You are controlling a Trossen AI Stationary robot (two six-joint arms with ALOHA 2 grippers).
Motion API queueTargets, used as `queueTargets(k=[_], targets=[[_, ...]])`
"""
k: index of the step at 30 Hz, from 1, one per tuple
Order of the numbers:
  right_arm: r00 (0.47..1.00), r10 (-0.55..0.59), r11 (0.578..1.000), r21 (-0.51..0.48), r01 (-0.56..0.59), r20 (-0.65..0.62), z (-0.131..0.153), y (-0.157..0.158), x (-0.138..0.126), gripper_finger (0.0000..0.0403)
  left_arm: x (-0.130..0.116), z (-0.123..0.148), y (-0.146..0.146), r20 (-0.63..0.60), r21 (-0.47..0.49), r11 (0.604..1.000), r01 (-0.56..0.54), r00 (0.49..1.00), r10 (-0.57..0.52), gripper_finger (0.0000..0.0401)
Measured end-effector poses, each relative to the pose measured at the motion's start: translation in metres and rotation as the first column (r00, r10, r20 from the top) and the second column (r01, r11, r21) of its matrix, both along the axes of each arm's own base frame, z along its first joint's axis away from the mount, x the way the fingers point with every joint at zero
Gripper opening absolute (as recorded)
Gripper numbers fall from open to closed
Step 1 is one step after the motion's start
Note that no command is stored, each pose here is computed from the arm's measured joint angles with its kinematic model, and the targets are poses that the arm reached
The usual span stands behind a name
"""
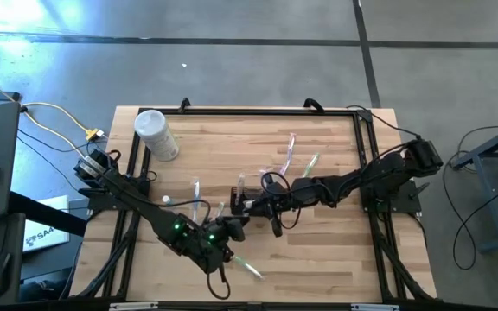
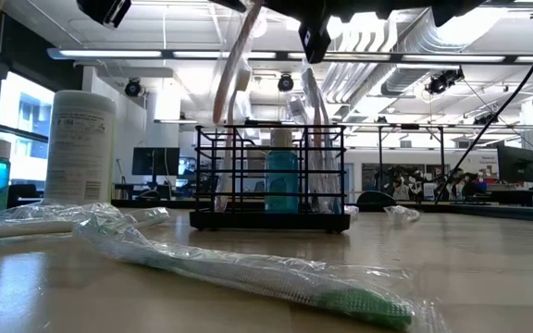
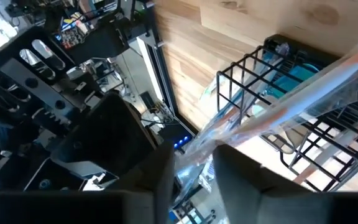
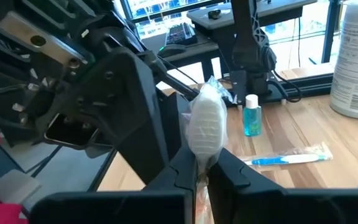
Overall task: Pick & Place toothbrushing station
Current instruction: Put the orange toothbrush into the black mesh
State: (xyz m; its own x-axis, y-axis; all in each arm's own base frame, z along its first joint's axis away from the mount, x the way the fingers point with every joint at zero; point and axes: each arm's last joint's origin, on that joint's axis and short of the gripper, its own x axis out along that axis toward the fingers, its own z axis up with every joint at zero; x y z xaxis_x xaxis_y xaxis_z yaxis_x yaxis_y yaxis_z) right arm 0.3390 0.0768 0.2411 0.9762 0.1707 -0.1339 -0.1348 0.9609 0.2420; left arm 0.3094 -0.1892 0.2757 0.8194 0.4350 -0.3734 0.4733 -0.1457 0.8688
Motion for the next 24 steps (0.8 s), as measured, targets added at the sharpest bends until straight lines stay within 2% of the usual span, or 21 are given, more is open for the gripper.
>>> queueTargets(k=[4,8,12,16,19,24], targets=[[1.0,-0.001,1.0,-0.012,0.001,-0.022,0.0,-0.001,-0.002,0.0008,0.0,0.001,-0.001,0.004,-0.001,1.0,0.003,1.0,-0.003,0.0163],[0.999,-0.001,0.999,-0.035,-0.001,-0.041,0.002,0.001,-0.006,0.0008,-0.002,0.002,-0.003,0.024,-0.031,1.0,-0.004,1.0,0.005,0.0188],[0.998,-0.028,0.997,-0.076,0.023,-0.063,0.012,0.004,-0.016,0.0008,-0.006,0.005,0.0,0.056,-0.106,0.993,-0.043,0.997,0.049,0.0194],[0.993,-0.075,0.989,-0.136,0.063,-0.091,0.023,0.013,-0.033,0.0008,-0.015,0.015,0.008,0.091,-0.239,0.966,-0.099,0.988,0.124,0.0194],[0.99,-0.11,0.982,-0.164,0.094,-0.092,0.033,0.02,-0.047,0.0008,-0.025,0.025,0.014,0.108,-0.407,0.905,-0.126,0.977,0.184,0.0194],[0.98,-0.178,0.966,-0.206,0.156,-0.091,0.046,0.03,-0.07,0.0008,-0.045,0.044,0.028,0.124,-0.638,0.75,-0.174,0.938,0.323,0.0194]])
